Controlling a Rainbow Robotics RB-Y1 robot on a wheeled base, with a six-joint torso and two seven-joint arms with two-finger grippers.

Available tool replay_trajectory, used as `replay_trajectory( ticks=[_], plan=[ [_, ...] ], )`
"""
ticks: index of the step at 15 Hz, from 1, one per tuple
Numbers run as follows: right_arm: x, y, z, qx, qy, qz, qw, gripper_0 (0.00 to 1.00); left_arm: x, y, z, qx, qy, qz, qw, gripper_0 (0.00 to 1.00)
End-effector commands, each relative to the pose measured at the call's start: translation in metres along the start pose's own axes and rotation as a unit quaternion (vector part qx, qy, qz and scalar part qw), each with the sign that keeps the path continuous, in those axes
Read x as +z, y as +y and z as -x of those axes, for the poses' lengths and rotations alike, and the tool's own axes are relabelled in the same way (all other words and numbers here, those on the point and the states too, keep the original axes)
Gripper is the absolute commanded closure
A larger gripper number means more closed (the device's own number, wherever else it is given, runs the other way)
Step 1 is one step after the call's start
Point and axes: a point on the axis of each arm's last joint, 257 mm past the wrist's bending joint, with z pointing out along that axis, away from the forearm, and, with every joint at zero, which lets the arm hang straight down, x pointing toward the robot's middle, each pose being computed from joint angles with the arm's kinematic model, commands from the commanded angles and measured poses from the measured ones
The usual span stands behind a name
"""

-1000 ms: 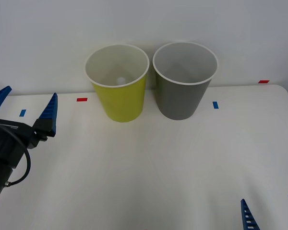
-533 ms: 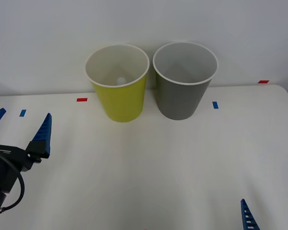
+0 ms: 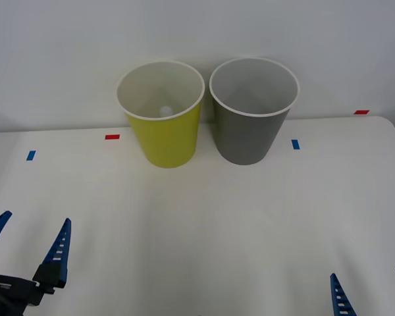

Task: Put cans in the gray bin and PET bottles in the light green bin.

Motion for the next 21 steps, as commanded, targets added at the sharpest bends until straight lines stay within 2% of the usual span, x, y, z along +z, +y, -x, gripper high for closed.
replay_trajectory(
  ticks=[1, 4, 6, 9, 11, 14, 21],
  plan=[
    [0.0, 0.0, 0.0, 0.0, 0.0, 0.0, 1.0, 0.0, -0.024, 0.001, -0.02, -0.002, -0.013, -0.004, 0.9999, 0.0],
    [0.0, 0.0, 0.0, 0.0, 0.0, 0.0, 1.0, 0.0, -0.051, 0.005, -0.033, -0.003, 0.016, 0.012, 0.9998, 0.0],
    [0.0, 0.0, 0.0, 0.0, 0.0, 0.0, 1.0, 0.0, -0.072, 0.016, -0.042, 0.0, 0.039, 0.038, 0.9985, 0.0],
    [0.0, 0.0, 0.0, 0.0, 0.0, 0.0, 1.0, 0.0, -0.098, 0.033, -0.053, 0.013, 0.058, 0.087, 0.9944, 0.0],
    [0.0, 0.0, 0.0, 0.0, 0.0, 0.0, 1.0, 0.0, -0.11, 0.037, -0.056, 0.017, 0.069, 0.105, 0.9919, 0.0],
    [0.0, 0.0, 0.0, 0.0, 0.0, 0.0, 1.0, 0.0, -0.126, 0.033, -0.056, 0.023, 0.079, 0.105, 0.991, 0.0],
    [0.0, 0.0, 0.0, 0.0, 0.0, 0.0, 1.0, 0.0, -0.127, 0.032, -0.057, 0.027, 0.081, 0.103, 0.991, 0.0]
  ],
)
